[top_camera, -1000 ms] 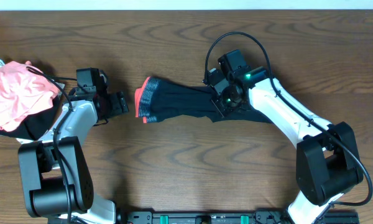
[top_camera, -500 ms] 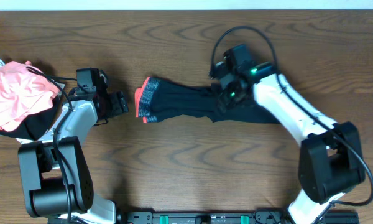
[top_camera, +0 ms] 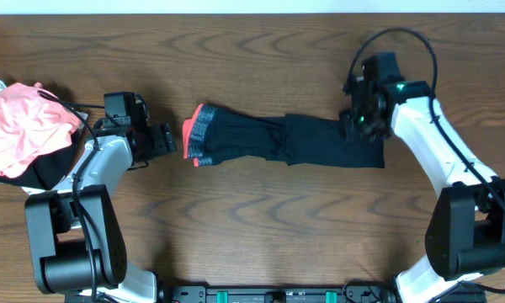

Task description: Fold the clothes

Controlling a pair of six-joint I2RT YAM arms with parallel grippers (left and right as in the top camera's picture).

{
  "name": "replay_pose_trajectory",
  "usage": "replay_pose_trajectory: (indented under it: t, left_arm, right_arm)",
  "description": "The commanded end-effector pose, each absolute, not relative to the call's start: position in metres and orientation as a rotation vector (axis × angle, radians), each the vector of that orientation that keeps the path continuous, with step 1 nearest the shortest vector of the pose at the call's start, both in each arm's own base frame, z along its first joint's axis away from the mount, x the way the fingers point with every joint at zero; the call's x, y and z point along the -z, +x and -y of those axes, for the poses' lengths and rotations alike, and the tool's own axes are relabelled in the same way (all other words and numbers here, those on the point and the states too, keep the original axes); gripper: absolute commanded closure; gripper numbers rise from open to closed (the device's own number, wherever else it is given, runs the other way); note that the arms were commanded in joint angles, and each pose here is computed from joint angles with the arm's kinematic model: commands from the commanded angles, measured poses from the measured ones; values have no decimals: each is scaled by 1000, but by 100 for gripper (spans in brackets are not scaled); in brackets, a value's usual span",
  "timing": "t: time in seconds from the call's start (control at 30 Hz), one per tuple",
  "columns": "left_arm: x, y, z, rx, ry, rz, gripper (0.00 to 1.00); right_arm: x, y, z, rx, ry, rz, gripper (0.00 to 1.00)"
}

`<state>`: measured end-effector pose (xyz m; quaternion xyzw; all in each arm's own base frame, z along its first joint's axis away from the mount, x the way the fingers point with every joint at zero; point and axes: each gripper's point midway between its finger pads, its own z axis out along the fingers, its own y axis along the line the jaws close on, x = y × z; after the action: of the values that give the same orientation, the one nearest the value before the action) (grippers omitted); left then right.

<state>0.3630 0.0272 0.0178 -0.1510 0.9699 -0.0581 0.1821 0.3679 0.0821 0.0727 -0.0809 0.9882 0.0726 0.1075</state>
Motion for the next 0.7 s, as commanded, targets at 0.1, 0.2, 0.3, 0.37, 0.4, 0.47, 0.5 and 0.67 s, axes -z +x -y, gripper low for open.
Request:
replay_pose_trajectory:
  t: [0.1,0.2,0.3,0.37,0.4,0.47,0.5,0.67]
  left_arm:
    - [-12,361,-11,209,-389,-2759,15]
    - [-12,361,-6,213,-369,-2762,14]
    - [-12,362,0,223,-345,-2763,13]
    - [-14,365,9,269,-320,-2753,11]
    - [-16,367,15,304,-306,-2743,10]
    - [-20,373,27,390,-272,-2716,9]
    - [-23,376,32,424,-257,-2700,8]
    - [-29,385,41,468,-230,-2653,7]
  right_arm:
    - [-27,345,-79,-221,-214,-2952,62]
    - [-9,341,-79,-222,-215,-2924,60]
    - [3,341,-78,-224,-215,-2891,54]
    - [8,340,-79,-227,-209,-2879,51]
    - [9,340,-79,-229,-196,-2879,48]
    - [9,340,-78,-230,-188,-2878,47]
    - [9,341,-79,-230,-184,-2876,47]
    - [9,342,-79,-231,-184,-2869,47]
